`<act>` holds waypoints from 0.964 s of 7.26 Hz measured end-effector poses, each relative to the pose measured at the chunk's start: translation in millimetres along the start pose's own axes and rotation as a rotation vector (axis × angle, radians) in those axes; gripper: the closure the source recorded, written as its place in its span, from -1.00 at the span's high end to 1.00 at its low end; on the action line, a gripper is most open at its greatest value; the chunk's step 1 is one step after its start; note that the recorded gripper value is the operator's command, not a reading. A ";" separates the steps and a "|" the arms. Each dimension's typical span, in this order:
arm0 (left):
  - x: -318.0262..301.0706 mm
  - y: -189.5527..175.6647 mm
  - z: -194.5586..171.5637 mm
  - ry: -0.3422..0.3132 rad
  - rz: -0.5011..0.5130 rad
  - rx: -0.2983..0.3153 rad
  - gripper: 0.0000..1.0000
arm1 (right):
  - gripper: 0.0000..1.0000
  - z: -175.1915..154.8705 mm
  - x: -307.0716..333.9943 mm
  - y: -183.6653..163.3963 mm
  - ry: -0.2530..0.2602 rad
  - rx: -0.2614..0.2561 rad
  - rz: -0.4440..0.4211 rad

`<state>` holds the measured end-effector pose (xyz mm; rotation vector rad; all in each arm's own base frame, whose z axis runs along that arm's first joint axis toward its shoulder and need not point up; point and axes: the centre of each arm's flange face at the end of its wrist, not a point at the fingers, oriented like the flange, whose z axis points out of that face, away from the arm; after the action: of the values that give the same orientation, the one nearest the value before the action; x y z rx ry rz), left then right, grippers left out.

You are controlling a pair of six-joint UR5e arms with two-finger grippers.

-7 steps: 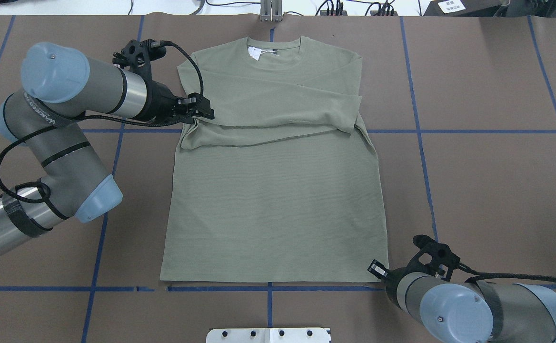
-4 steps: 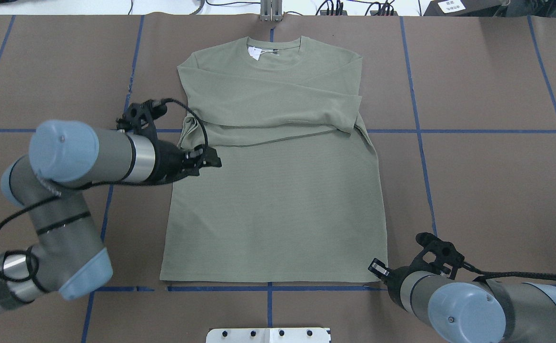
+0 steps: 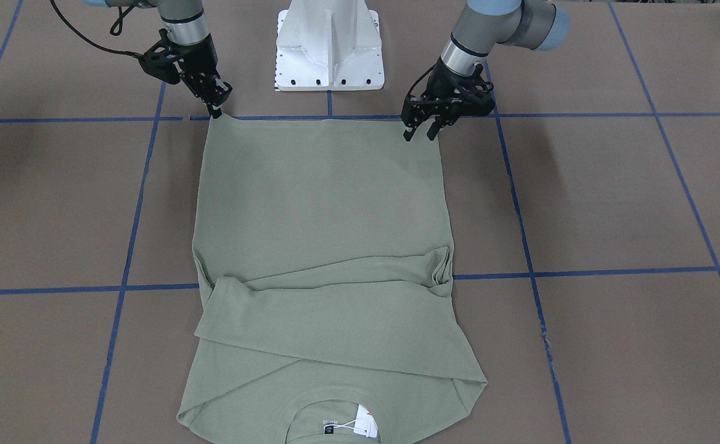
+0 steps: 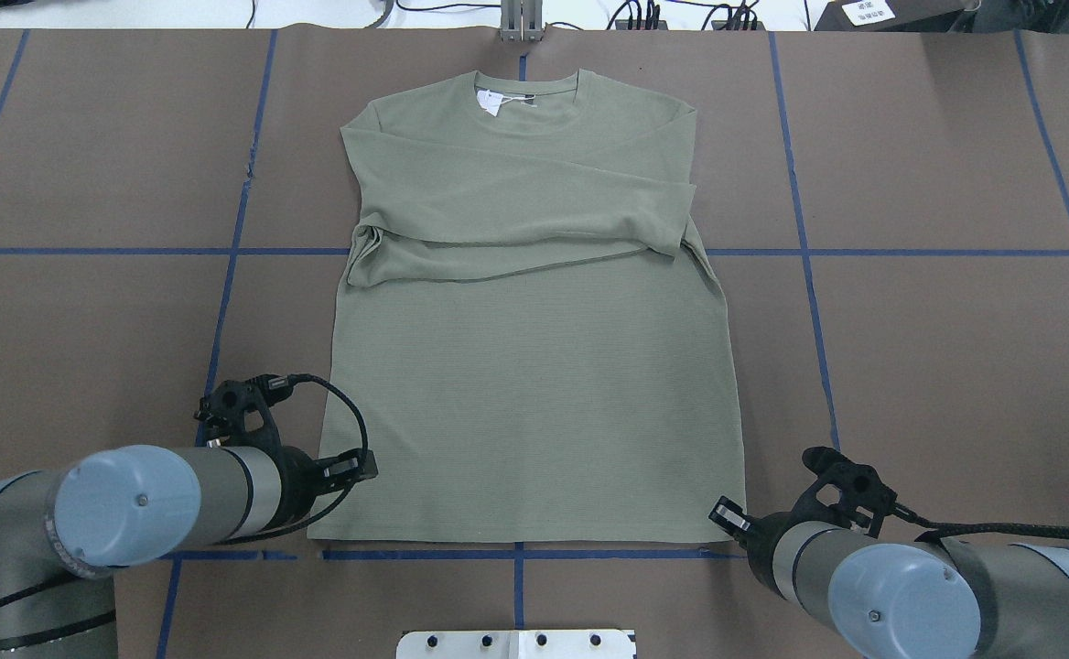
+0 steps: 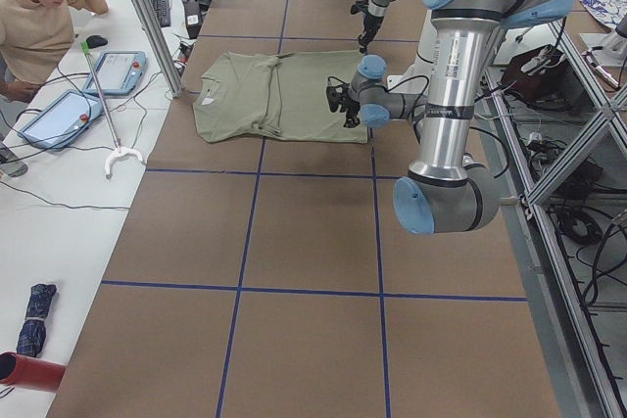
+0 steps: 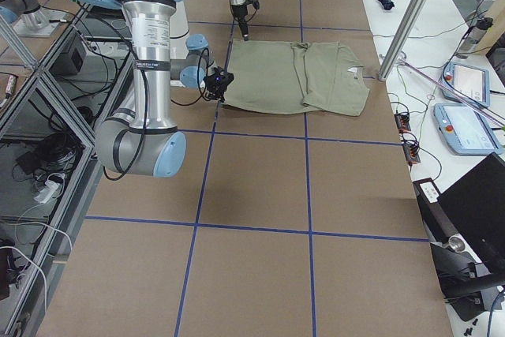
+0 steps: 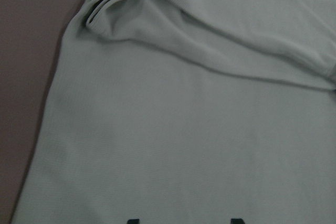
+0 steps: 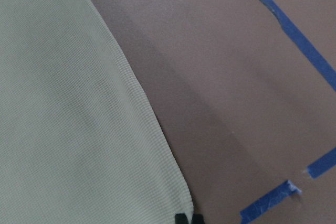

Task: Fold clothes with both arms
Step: 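Grasp both hem corners with the left and right grippers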

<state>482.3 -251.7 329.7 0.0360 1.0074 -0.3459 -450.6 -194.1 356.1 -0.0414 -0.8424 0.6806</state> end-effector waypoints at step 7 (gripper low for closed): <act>-23.8 40.3 19.3 -0.160 0.012 -0.017 -0.92 | -1.00 -0.5 -0.2 0.3 -0.002 0.001 -0.001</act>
<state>498.8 -210.9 354.7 -0.0008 0.8511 -0.3245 -450.5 -193.8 355.5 -0.0392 -0.8441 0.6807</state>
